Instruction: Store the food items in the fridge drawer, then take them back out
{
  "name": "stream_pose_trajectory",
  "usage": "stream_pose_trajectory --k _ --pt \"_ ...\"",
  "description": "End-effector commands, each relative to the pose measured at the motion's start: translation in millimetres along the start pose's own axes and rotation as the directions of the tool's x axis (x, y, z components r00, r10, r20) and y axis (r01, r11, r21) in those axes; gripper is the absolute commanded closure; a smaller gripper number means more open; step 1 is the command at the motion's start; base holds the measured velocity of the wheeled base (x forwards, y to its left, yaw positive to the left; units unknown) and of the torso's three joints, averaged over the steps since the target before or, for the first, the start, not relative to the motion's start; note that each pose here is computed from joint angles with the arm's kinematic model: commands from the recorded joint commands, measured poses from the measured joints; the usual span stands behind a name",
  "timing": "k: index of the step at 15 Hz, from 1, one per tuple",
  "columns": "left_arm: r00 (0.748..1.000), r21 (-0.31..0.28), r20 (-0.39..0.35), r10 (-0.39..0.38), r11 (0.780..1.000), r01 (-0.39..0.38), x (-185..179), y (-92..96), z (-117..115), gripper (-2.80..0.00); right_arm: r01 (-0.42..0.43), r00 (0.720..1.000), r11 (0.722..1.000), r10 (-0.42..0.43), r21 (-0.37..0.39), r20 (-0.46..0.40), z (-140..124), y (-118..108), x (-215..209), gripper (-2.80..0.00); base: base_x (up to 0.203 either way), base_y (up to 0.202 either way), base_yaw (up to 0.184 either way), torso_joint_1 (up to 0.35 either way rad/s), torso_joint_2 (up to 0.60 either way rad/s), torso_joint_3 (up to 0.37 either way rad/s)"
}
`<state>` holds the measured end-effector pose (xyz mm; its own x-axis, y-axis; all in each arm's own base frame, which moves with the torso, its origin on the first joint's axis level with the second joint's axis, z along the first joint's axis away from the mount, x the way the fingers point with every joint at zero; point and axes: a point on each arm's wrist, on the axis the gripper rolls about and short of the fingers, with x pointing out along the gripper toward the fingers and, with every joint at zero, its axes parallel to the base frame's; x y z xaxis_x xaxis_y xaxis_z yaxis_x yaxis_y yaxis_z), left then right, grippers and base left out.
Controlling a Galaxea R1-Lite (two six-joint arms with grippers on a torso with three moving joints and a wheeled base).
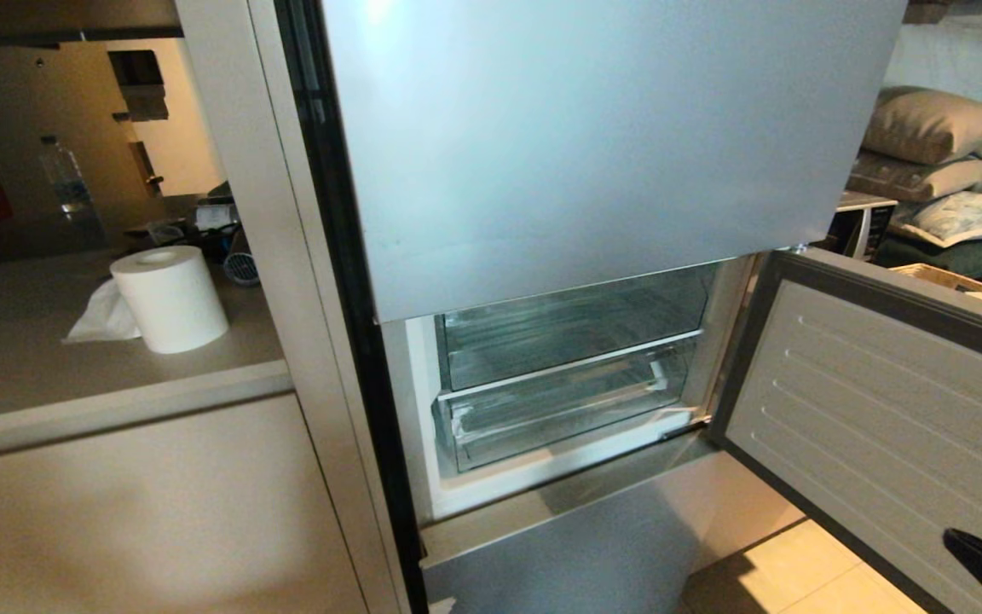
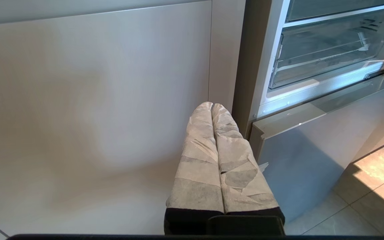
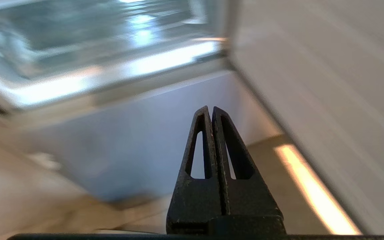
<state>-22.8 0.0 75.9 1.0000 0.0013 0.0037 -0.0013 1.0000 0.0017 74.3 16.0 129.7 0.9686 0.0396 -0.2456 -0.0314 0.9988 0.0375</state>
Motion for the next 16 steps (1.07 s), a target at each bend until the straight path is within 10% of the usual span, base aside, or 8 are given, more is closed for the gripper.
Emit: stream_pose_trajectory --k 1,16 --pt "1.0 0.0 -0.002 0.0 1.0 0.0 0 0.0 0 0.0 0.054 0.989 0.999 -0.054 0.008 0.134 -25 -15 -47 0.0 0.0 0.0 0.0 0.0 0.0 0.0" --pt "1.0 0.0 -0.001 0.0 1.0 0.0 0 0.0 0 0.0 -0.071 0.997 0.993 0.068 -0.09 -0.033 -68 -16 -62 0.0 0.0 0.0 0.0 0.0 0.0 0.0"
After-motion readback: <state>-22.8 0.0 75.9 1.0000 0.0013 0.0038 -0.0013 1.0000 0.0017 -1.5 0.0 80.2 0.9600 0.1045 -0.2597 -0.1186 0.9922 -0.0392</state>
